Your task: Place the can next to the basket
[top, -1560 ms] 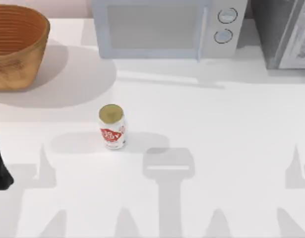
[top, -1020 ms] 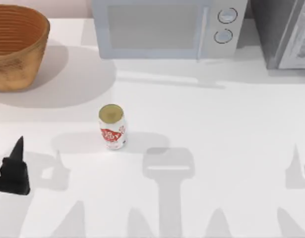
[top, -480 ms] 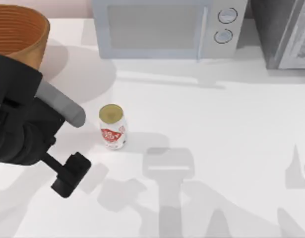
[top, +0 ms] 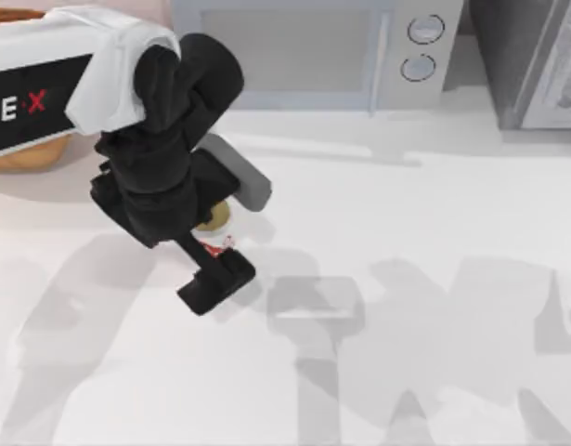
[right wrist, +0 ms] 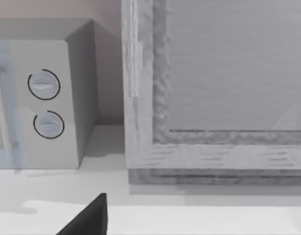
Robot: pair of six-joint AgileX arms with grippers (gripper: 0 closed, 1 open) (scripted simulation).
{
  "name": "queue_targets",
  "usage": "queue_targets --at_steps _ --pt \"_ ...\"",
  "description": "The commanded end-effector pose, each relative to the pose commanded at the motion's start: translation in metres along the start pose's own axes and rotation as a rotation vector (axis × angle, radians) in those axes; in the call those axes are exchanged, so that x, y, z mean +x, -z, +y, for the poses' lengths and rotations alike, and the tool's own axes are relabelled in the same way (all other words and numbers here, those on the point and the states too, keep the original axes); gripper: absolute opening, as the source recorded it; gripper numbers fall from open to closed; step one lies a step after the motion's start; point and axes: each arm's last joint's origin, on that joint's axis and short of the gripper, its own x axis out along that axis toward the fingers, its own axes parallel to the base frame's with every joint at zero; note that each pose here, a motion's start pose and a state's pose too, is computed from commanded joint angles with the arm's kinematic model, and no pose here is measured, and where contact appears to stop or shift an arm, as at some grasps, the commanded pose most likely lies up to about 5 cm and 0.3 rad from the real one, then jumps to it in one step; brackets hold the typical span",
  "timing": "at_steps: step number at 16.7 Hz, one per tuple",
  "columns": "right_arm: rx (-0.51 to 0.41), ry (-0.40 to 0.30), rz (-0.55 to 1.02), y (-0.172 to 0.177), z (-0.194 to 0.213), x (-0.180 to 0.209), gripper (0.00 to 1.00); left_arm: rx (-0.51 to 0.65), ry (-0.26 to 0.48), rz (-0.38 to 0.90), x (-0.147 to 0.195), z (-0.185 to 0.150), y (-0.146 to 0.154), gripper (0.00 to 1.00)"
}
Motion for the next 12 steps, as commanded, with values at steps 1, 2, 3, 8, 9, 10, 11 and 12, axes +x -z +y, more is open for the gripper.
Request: queue_targets --at_steps 1,2,3,8,9,10,11,12 --pt "0.0 0.0 0.0 0.0 0.0 0.0 1.0 0.002 0.007 0.021 0.0 0.003 -0.011 1.0" --pt "0.0 0.0 0.0 0.0 0.0 0.0 1.0 -0.001 0.012 0.036 0.0 0.007 -0.022 1.0" --pt "0.0 0.0 0.0 0.0 0.0 0.0 1.0 -0.007 0.014 0.045 -0.001 0.011 -0.031 1.0" --pt "0.0 0.0 0.0 0.0 0.0 0.0 1.0 -0.059 0.004 0.03 -0.015 0.032 -0.057 1.0" --pt "0.0 0.0 0.0 0.0 0.0 0.0 1.0 -0.068 0.0 0.023 -0.018 0.035 -0.059 1.0" --pt "0.0 0.0 0.0 0.0 0.0 0.0 1.0 -0.075 -0.002 0.017 -0.02 0.037 -0.061 1.0" --pt "0.0 0.0 0.0 0.0 0.0 0.0 1.0 -0.078 -0.004 0.014 -0.021 0.038 -0.061 1.0" --pt "0.0 0.0 0.0 0.0 0.0 0.0 1.0 -0.078 -0.004 0.014 -0.021 0.038 -0.061 1.0"
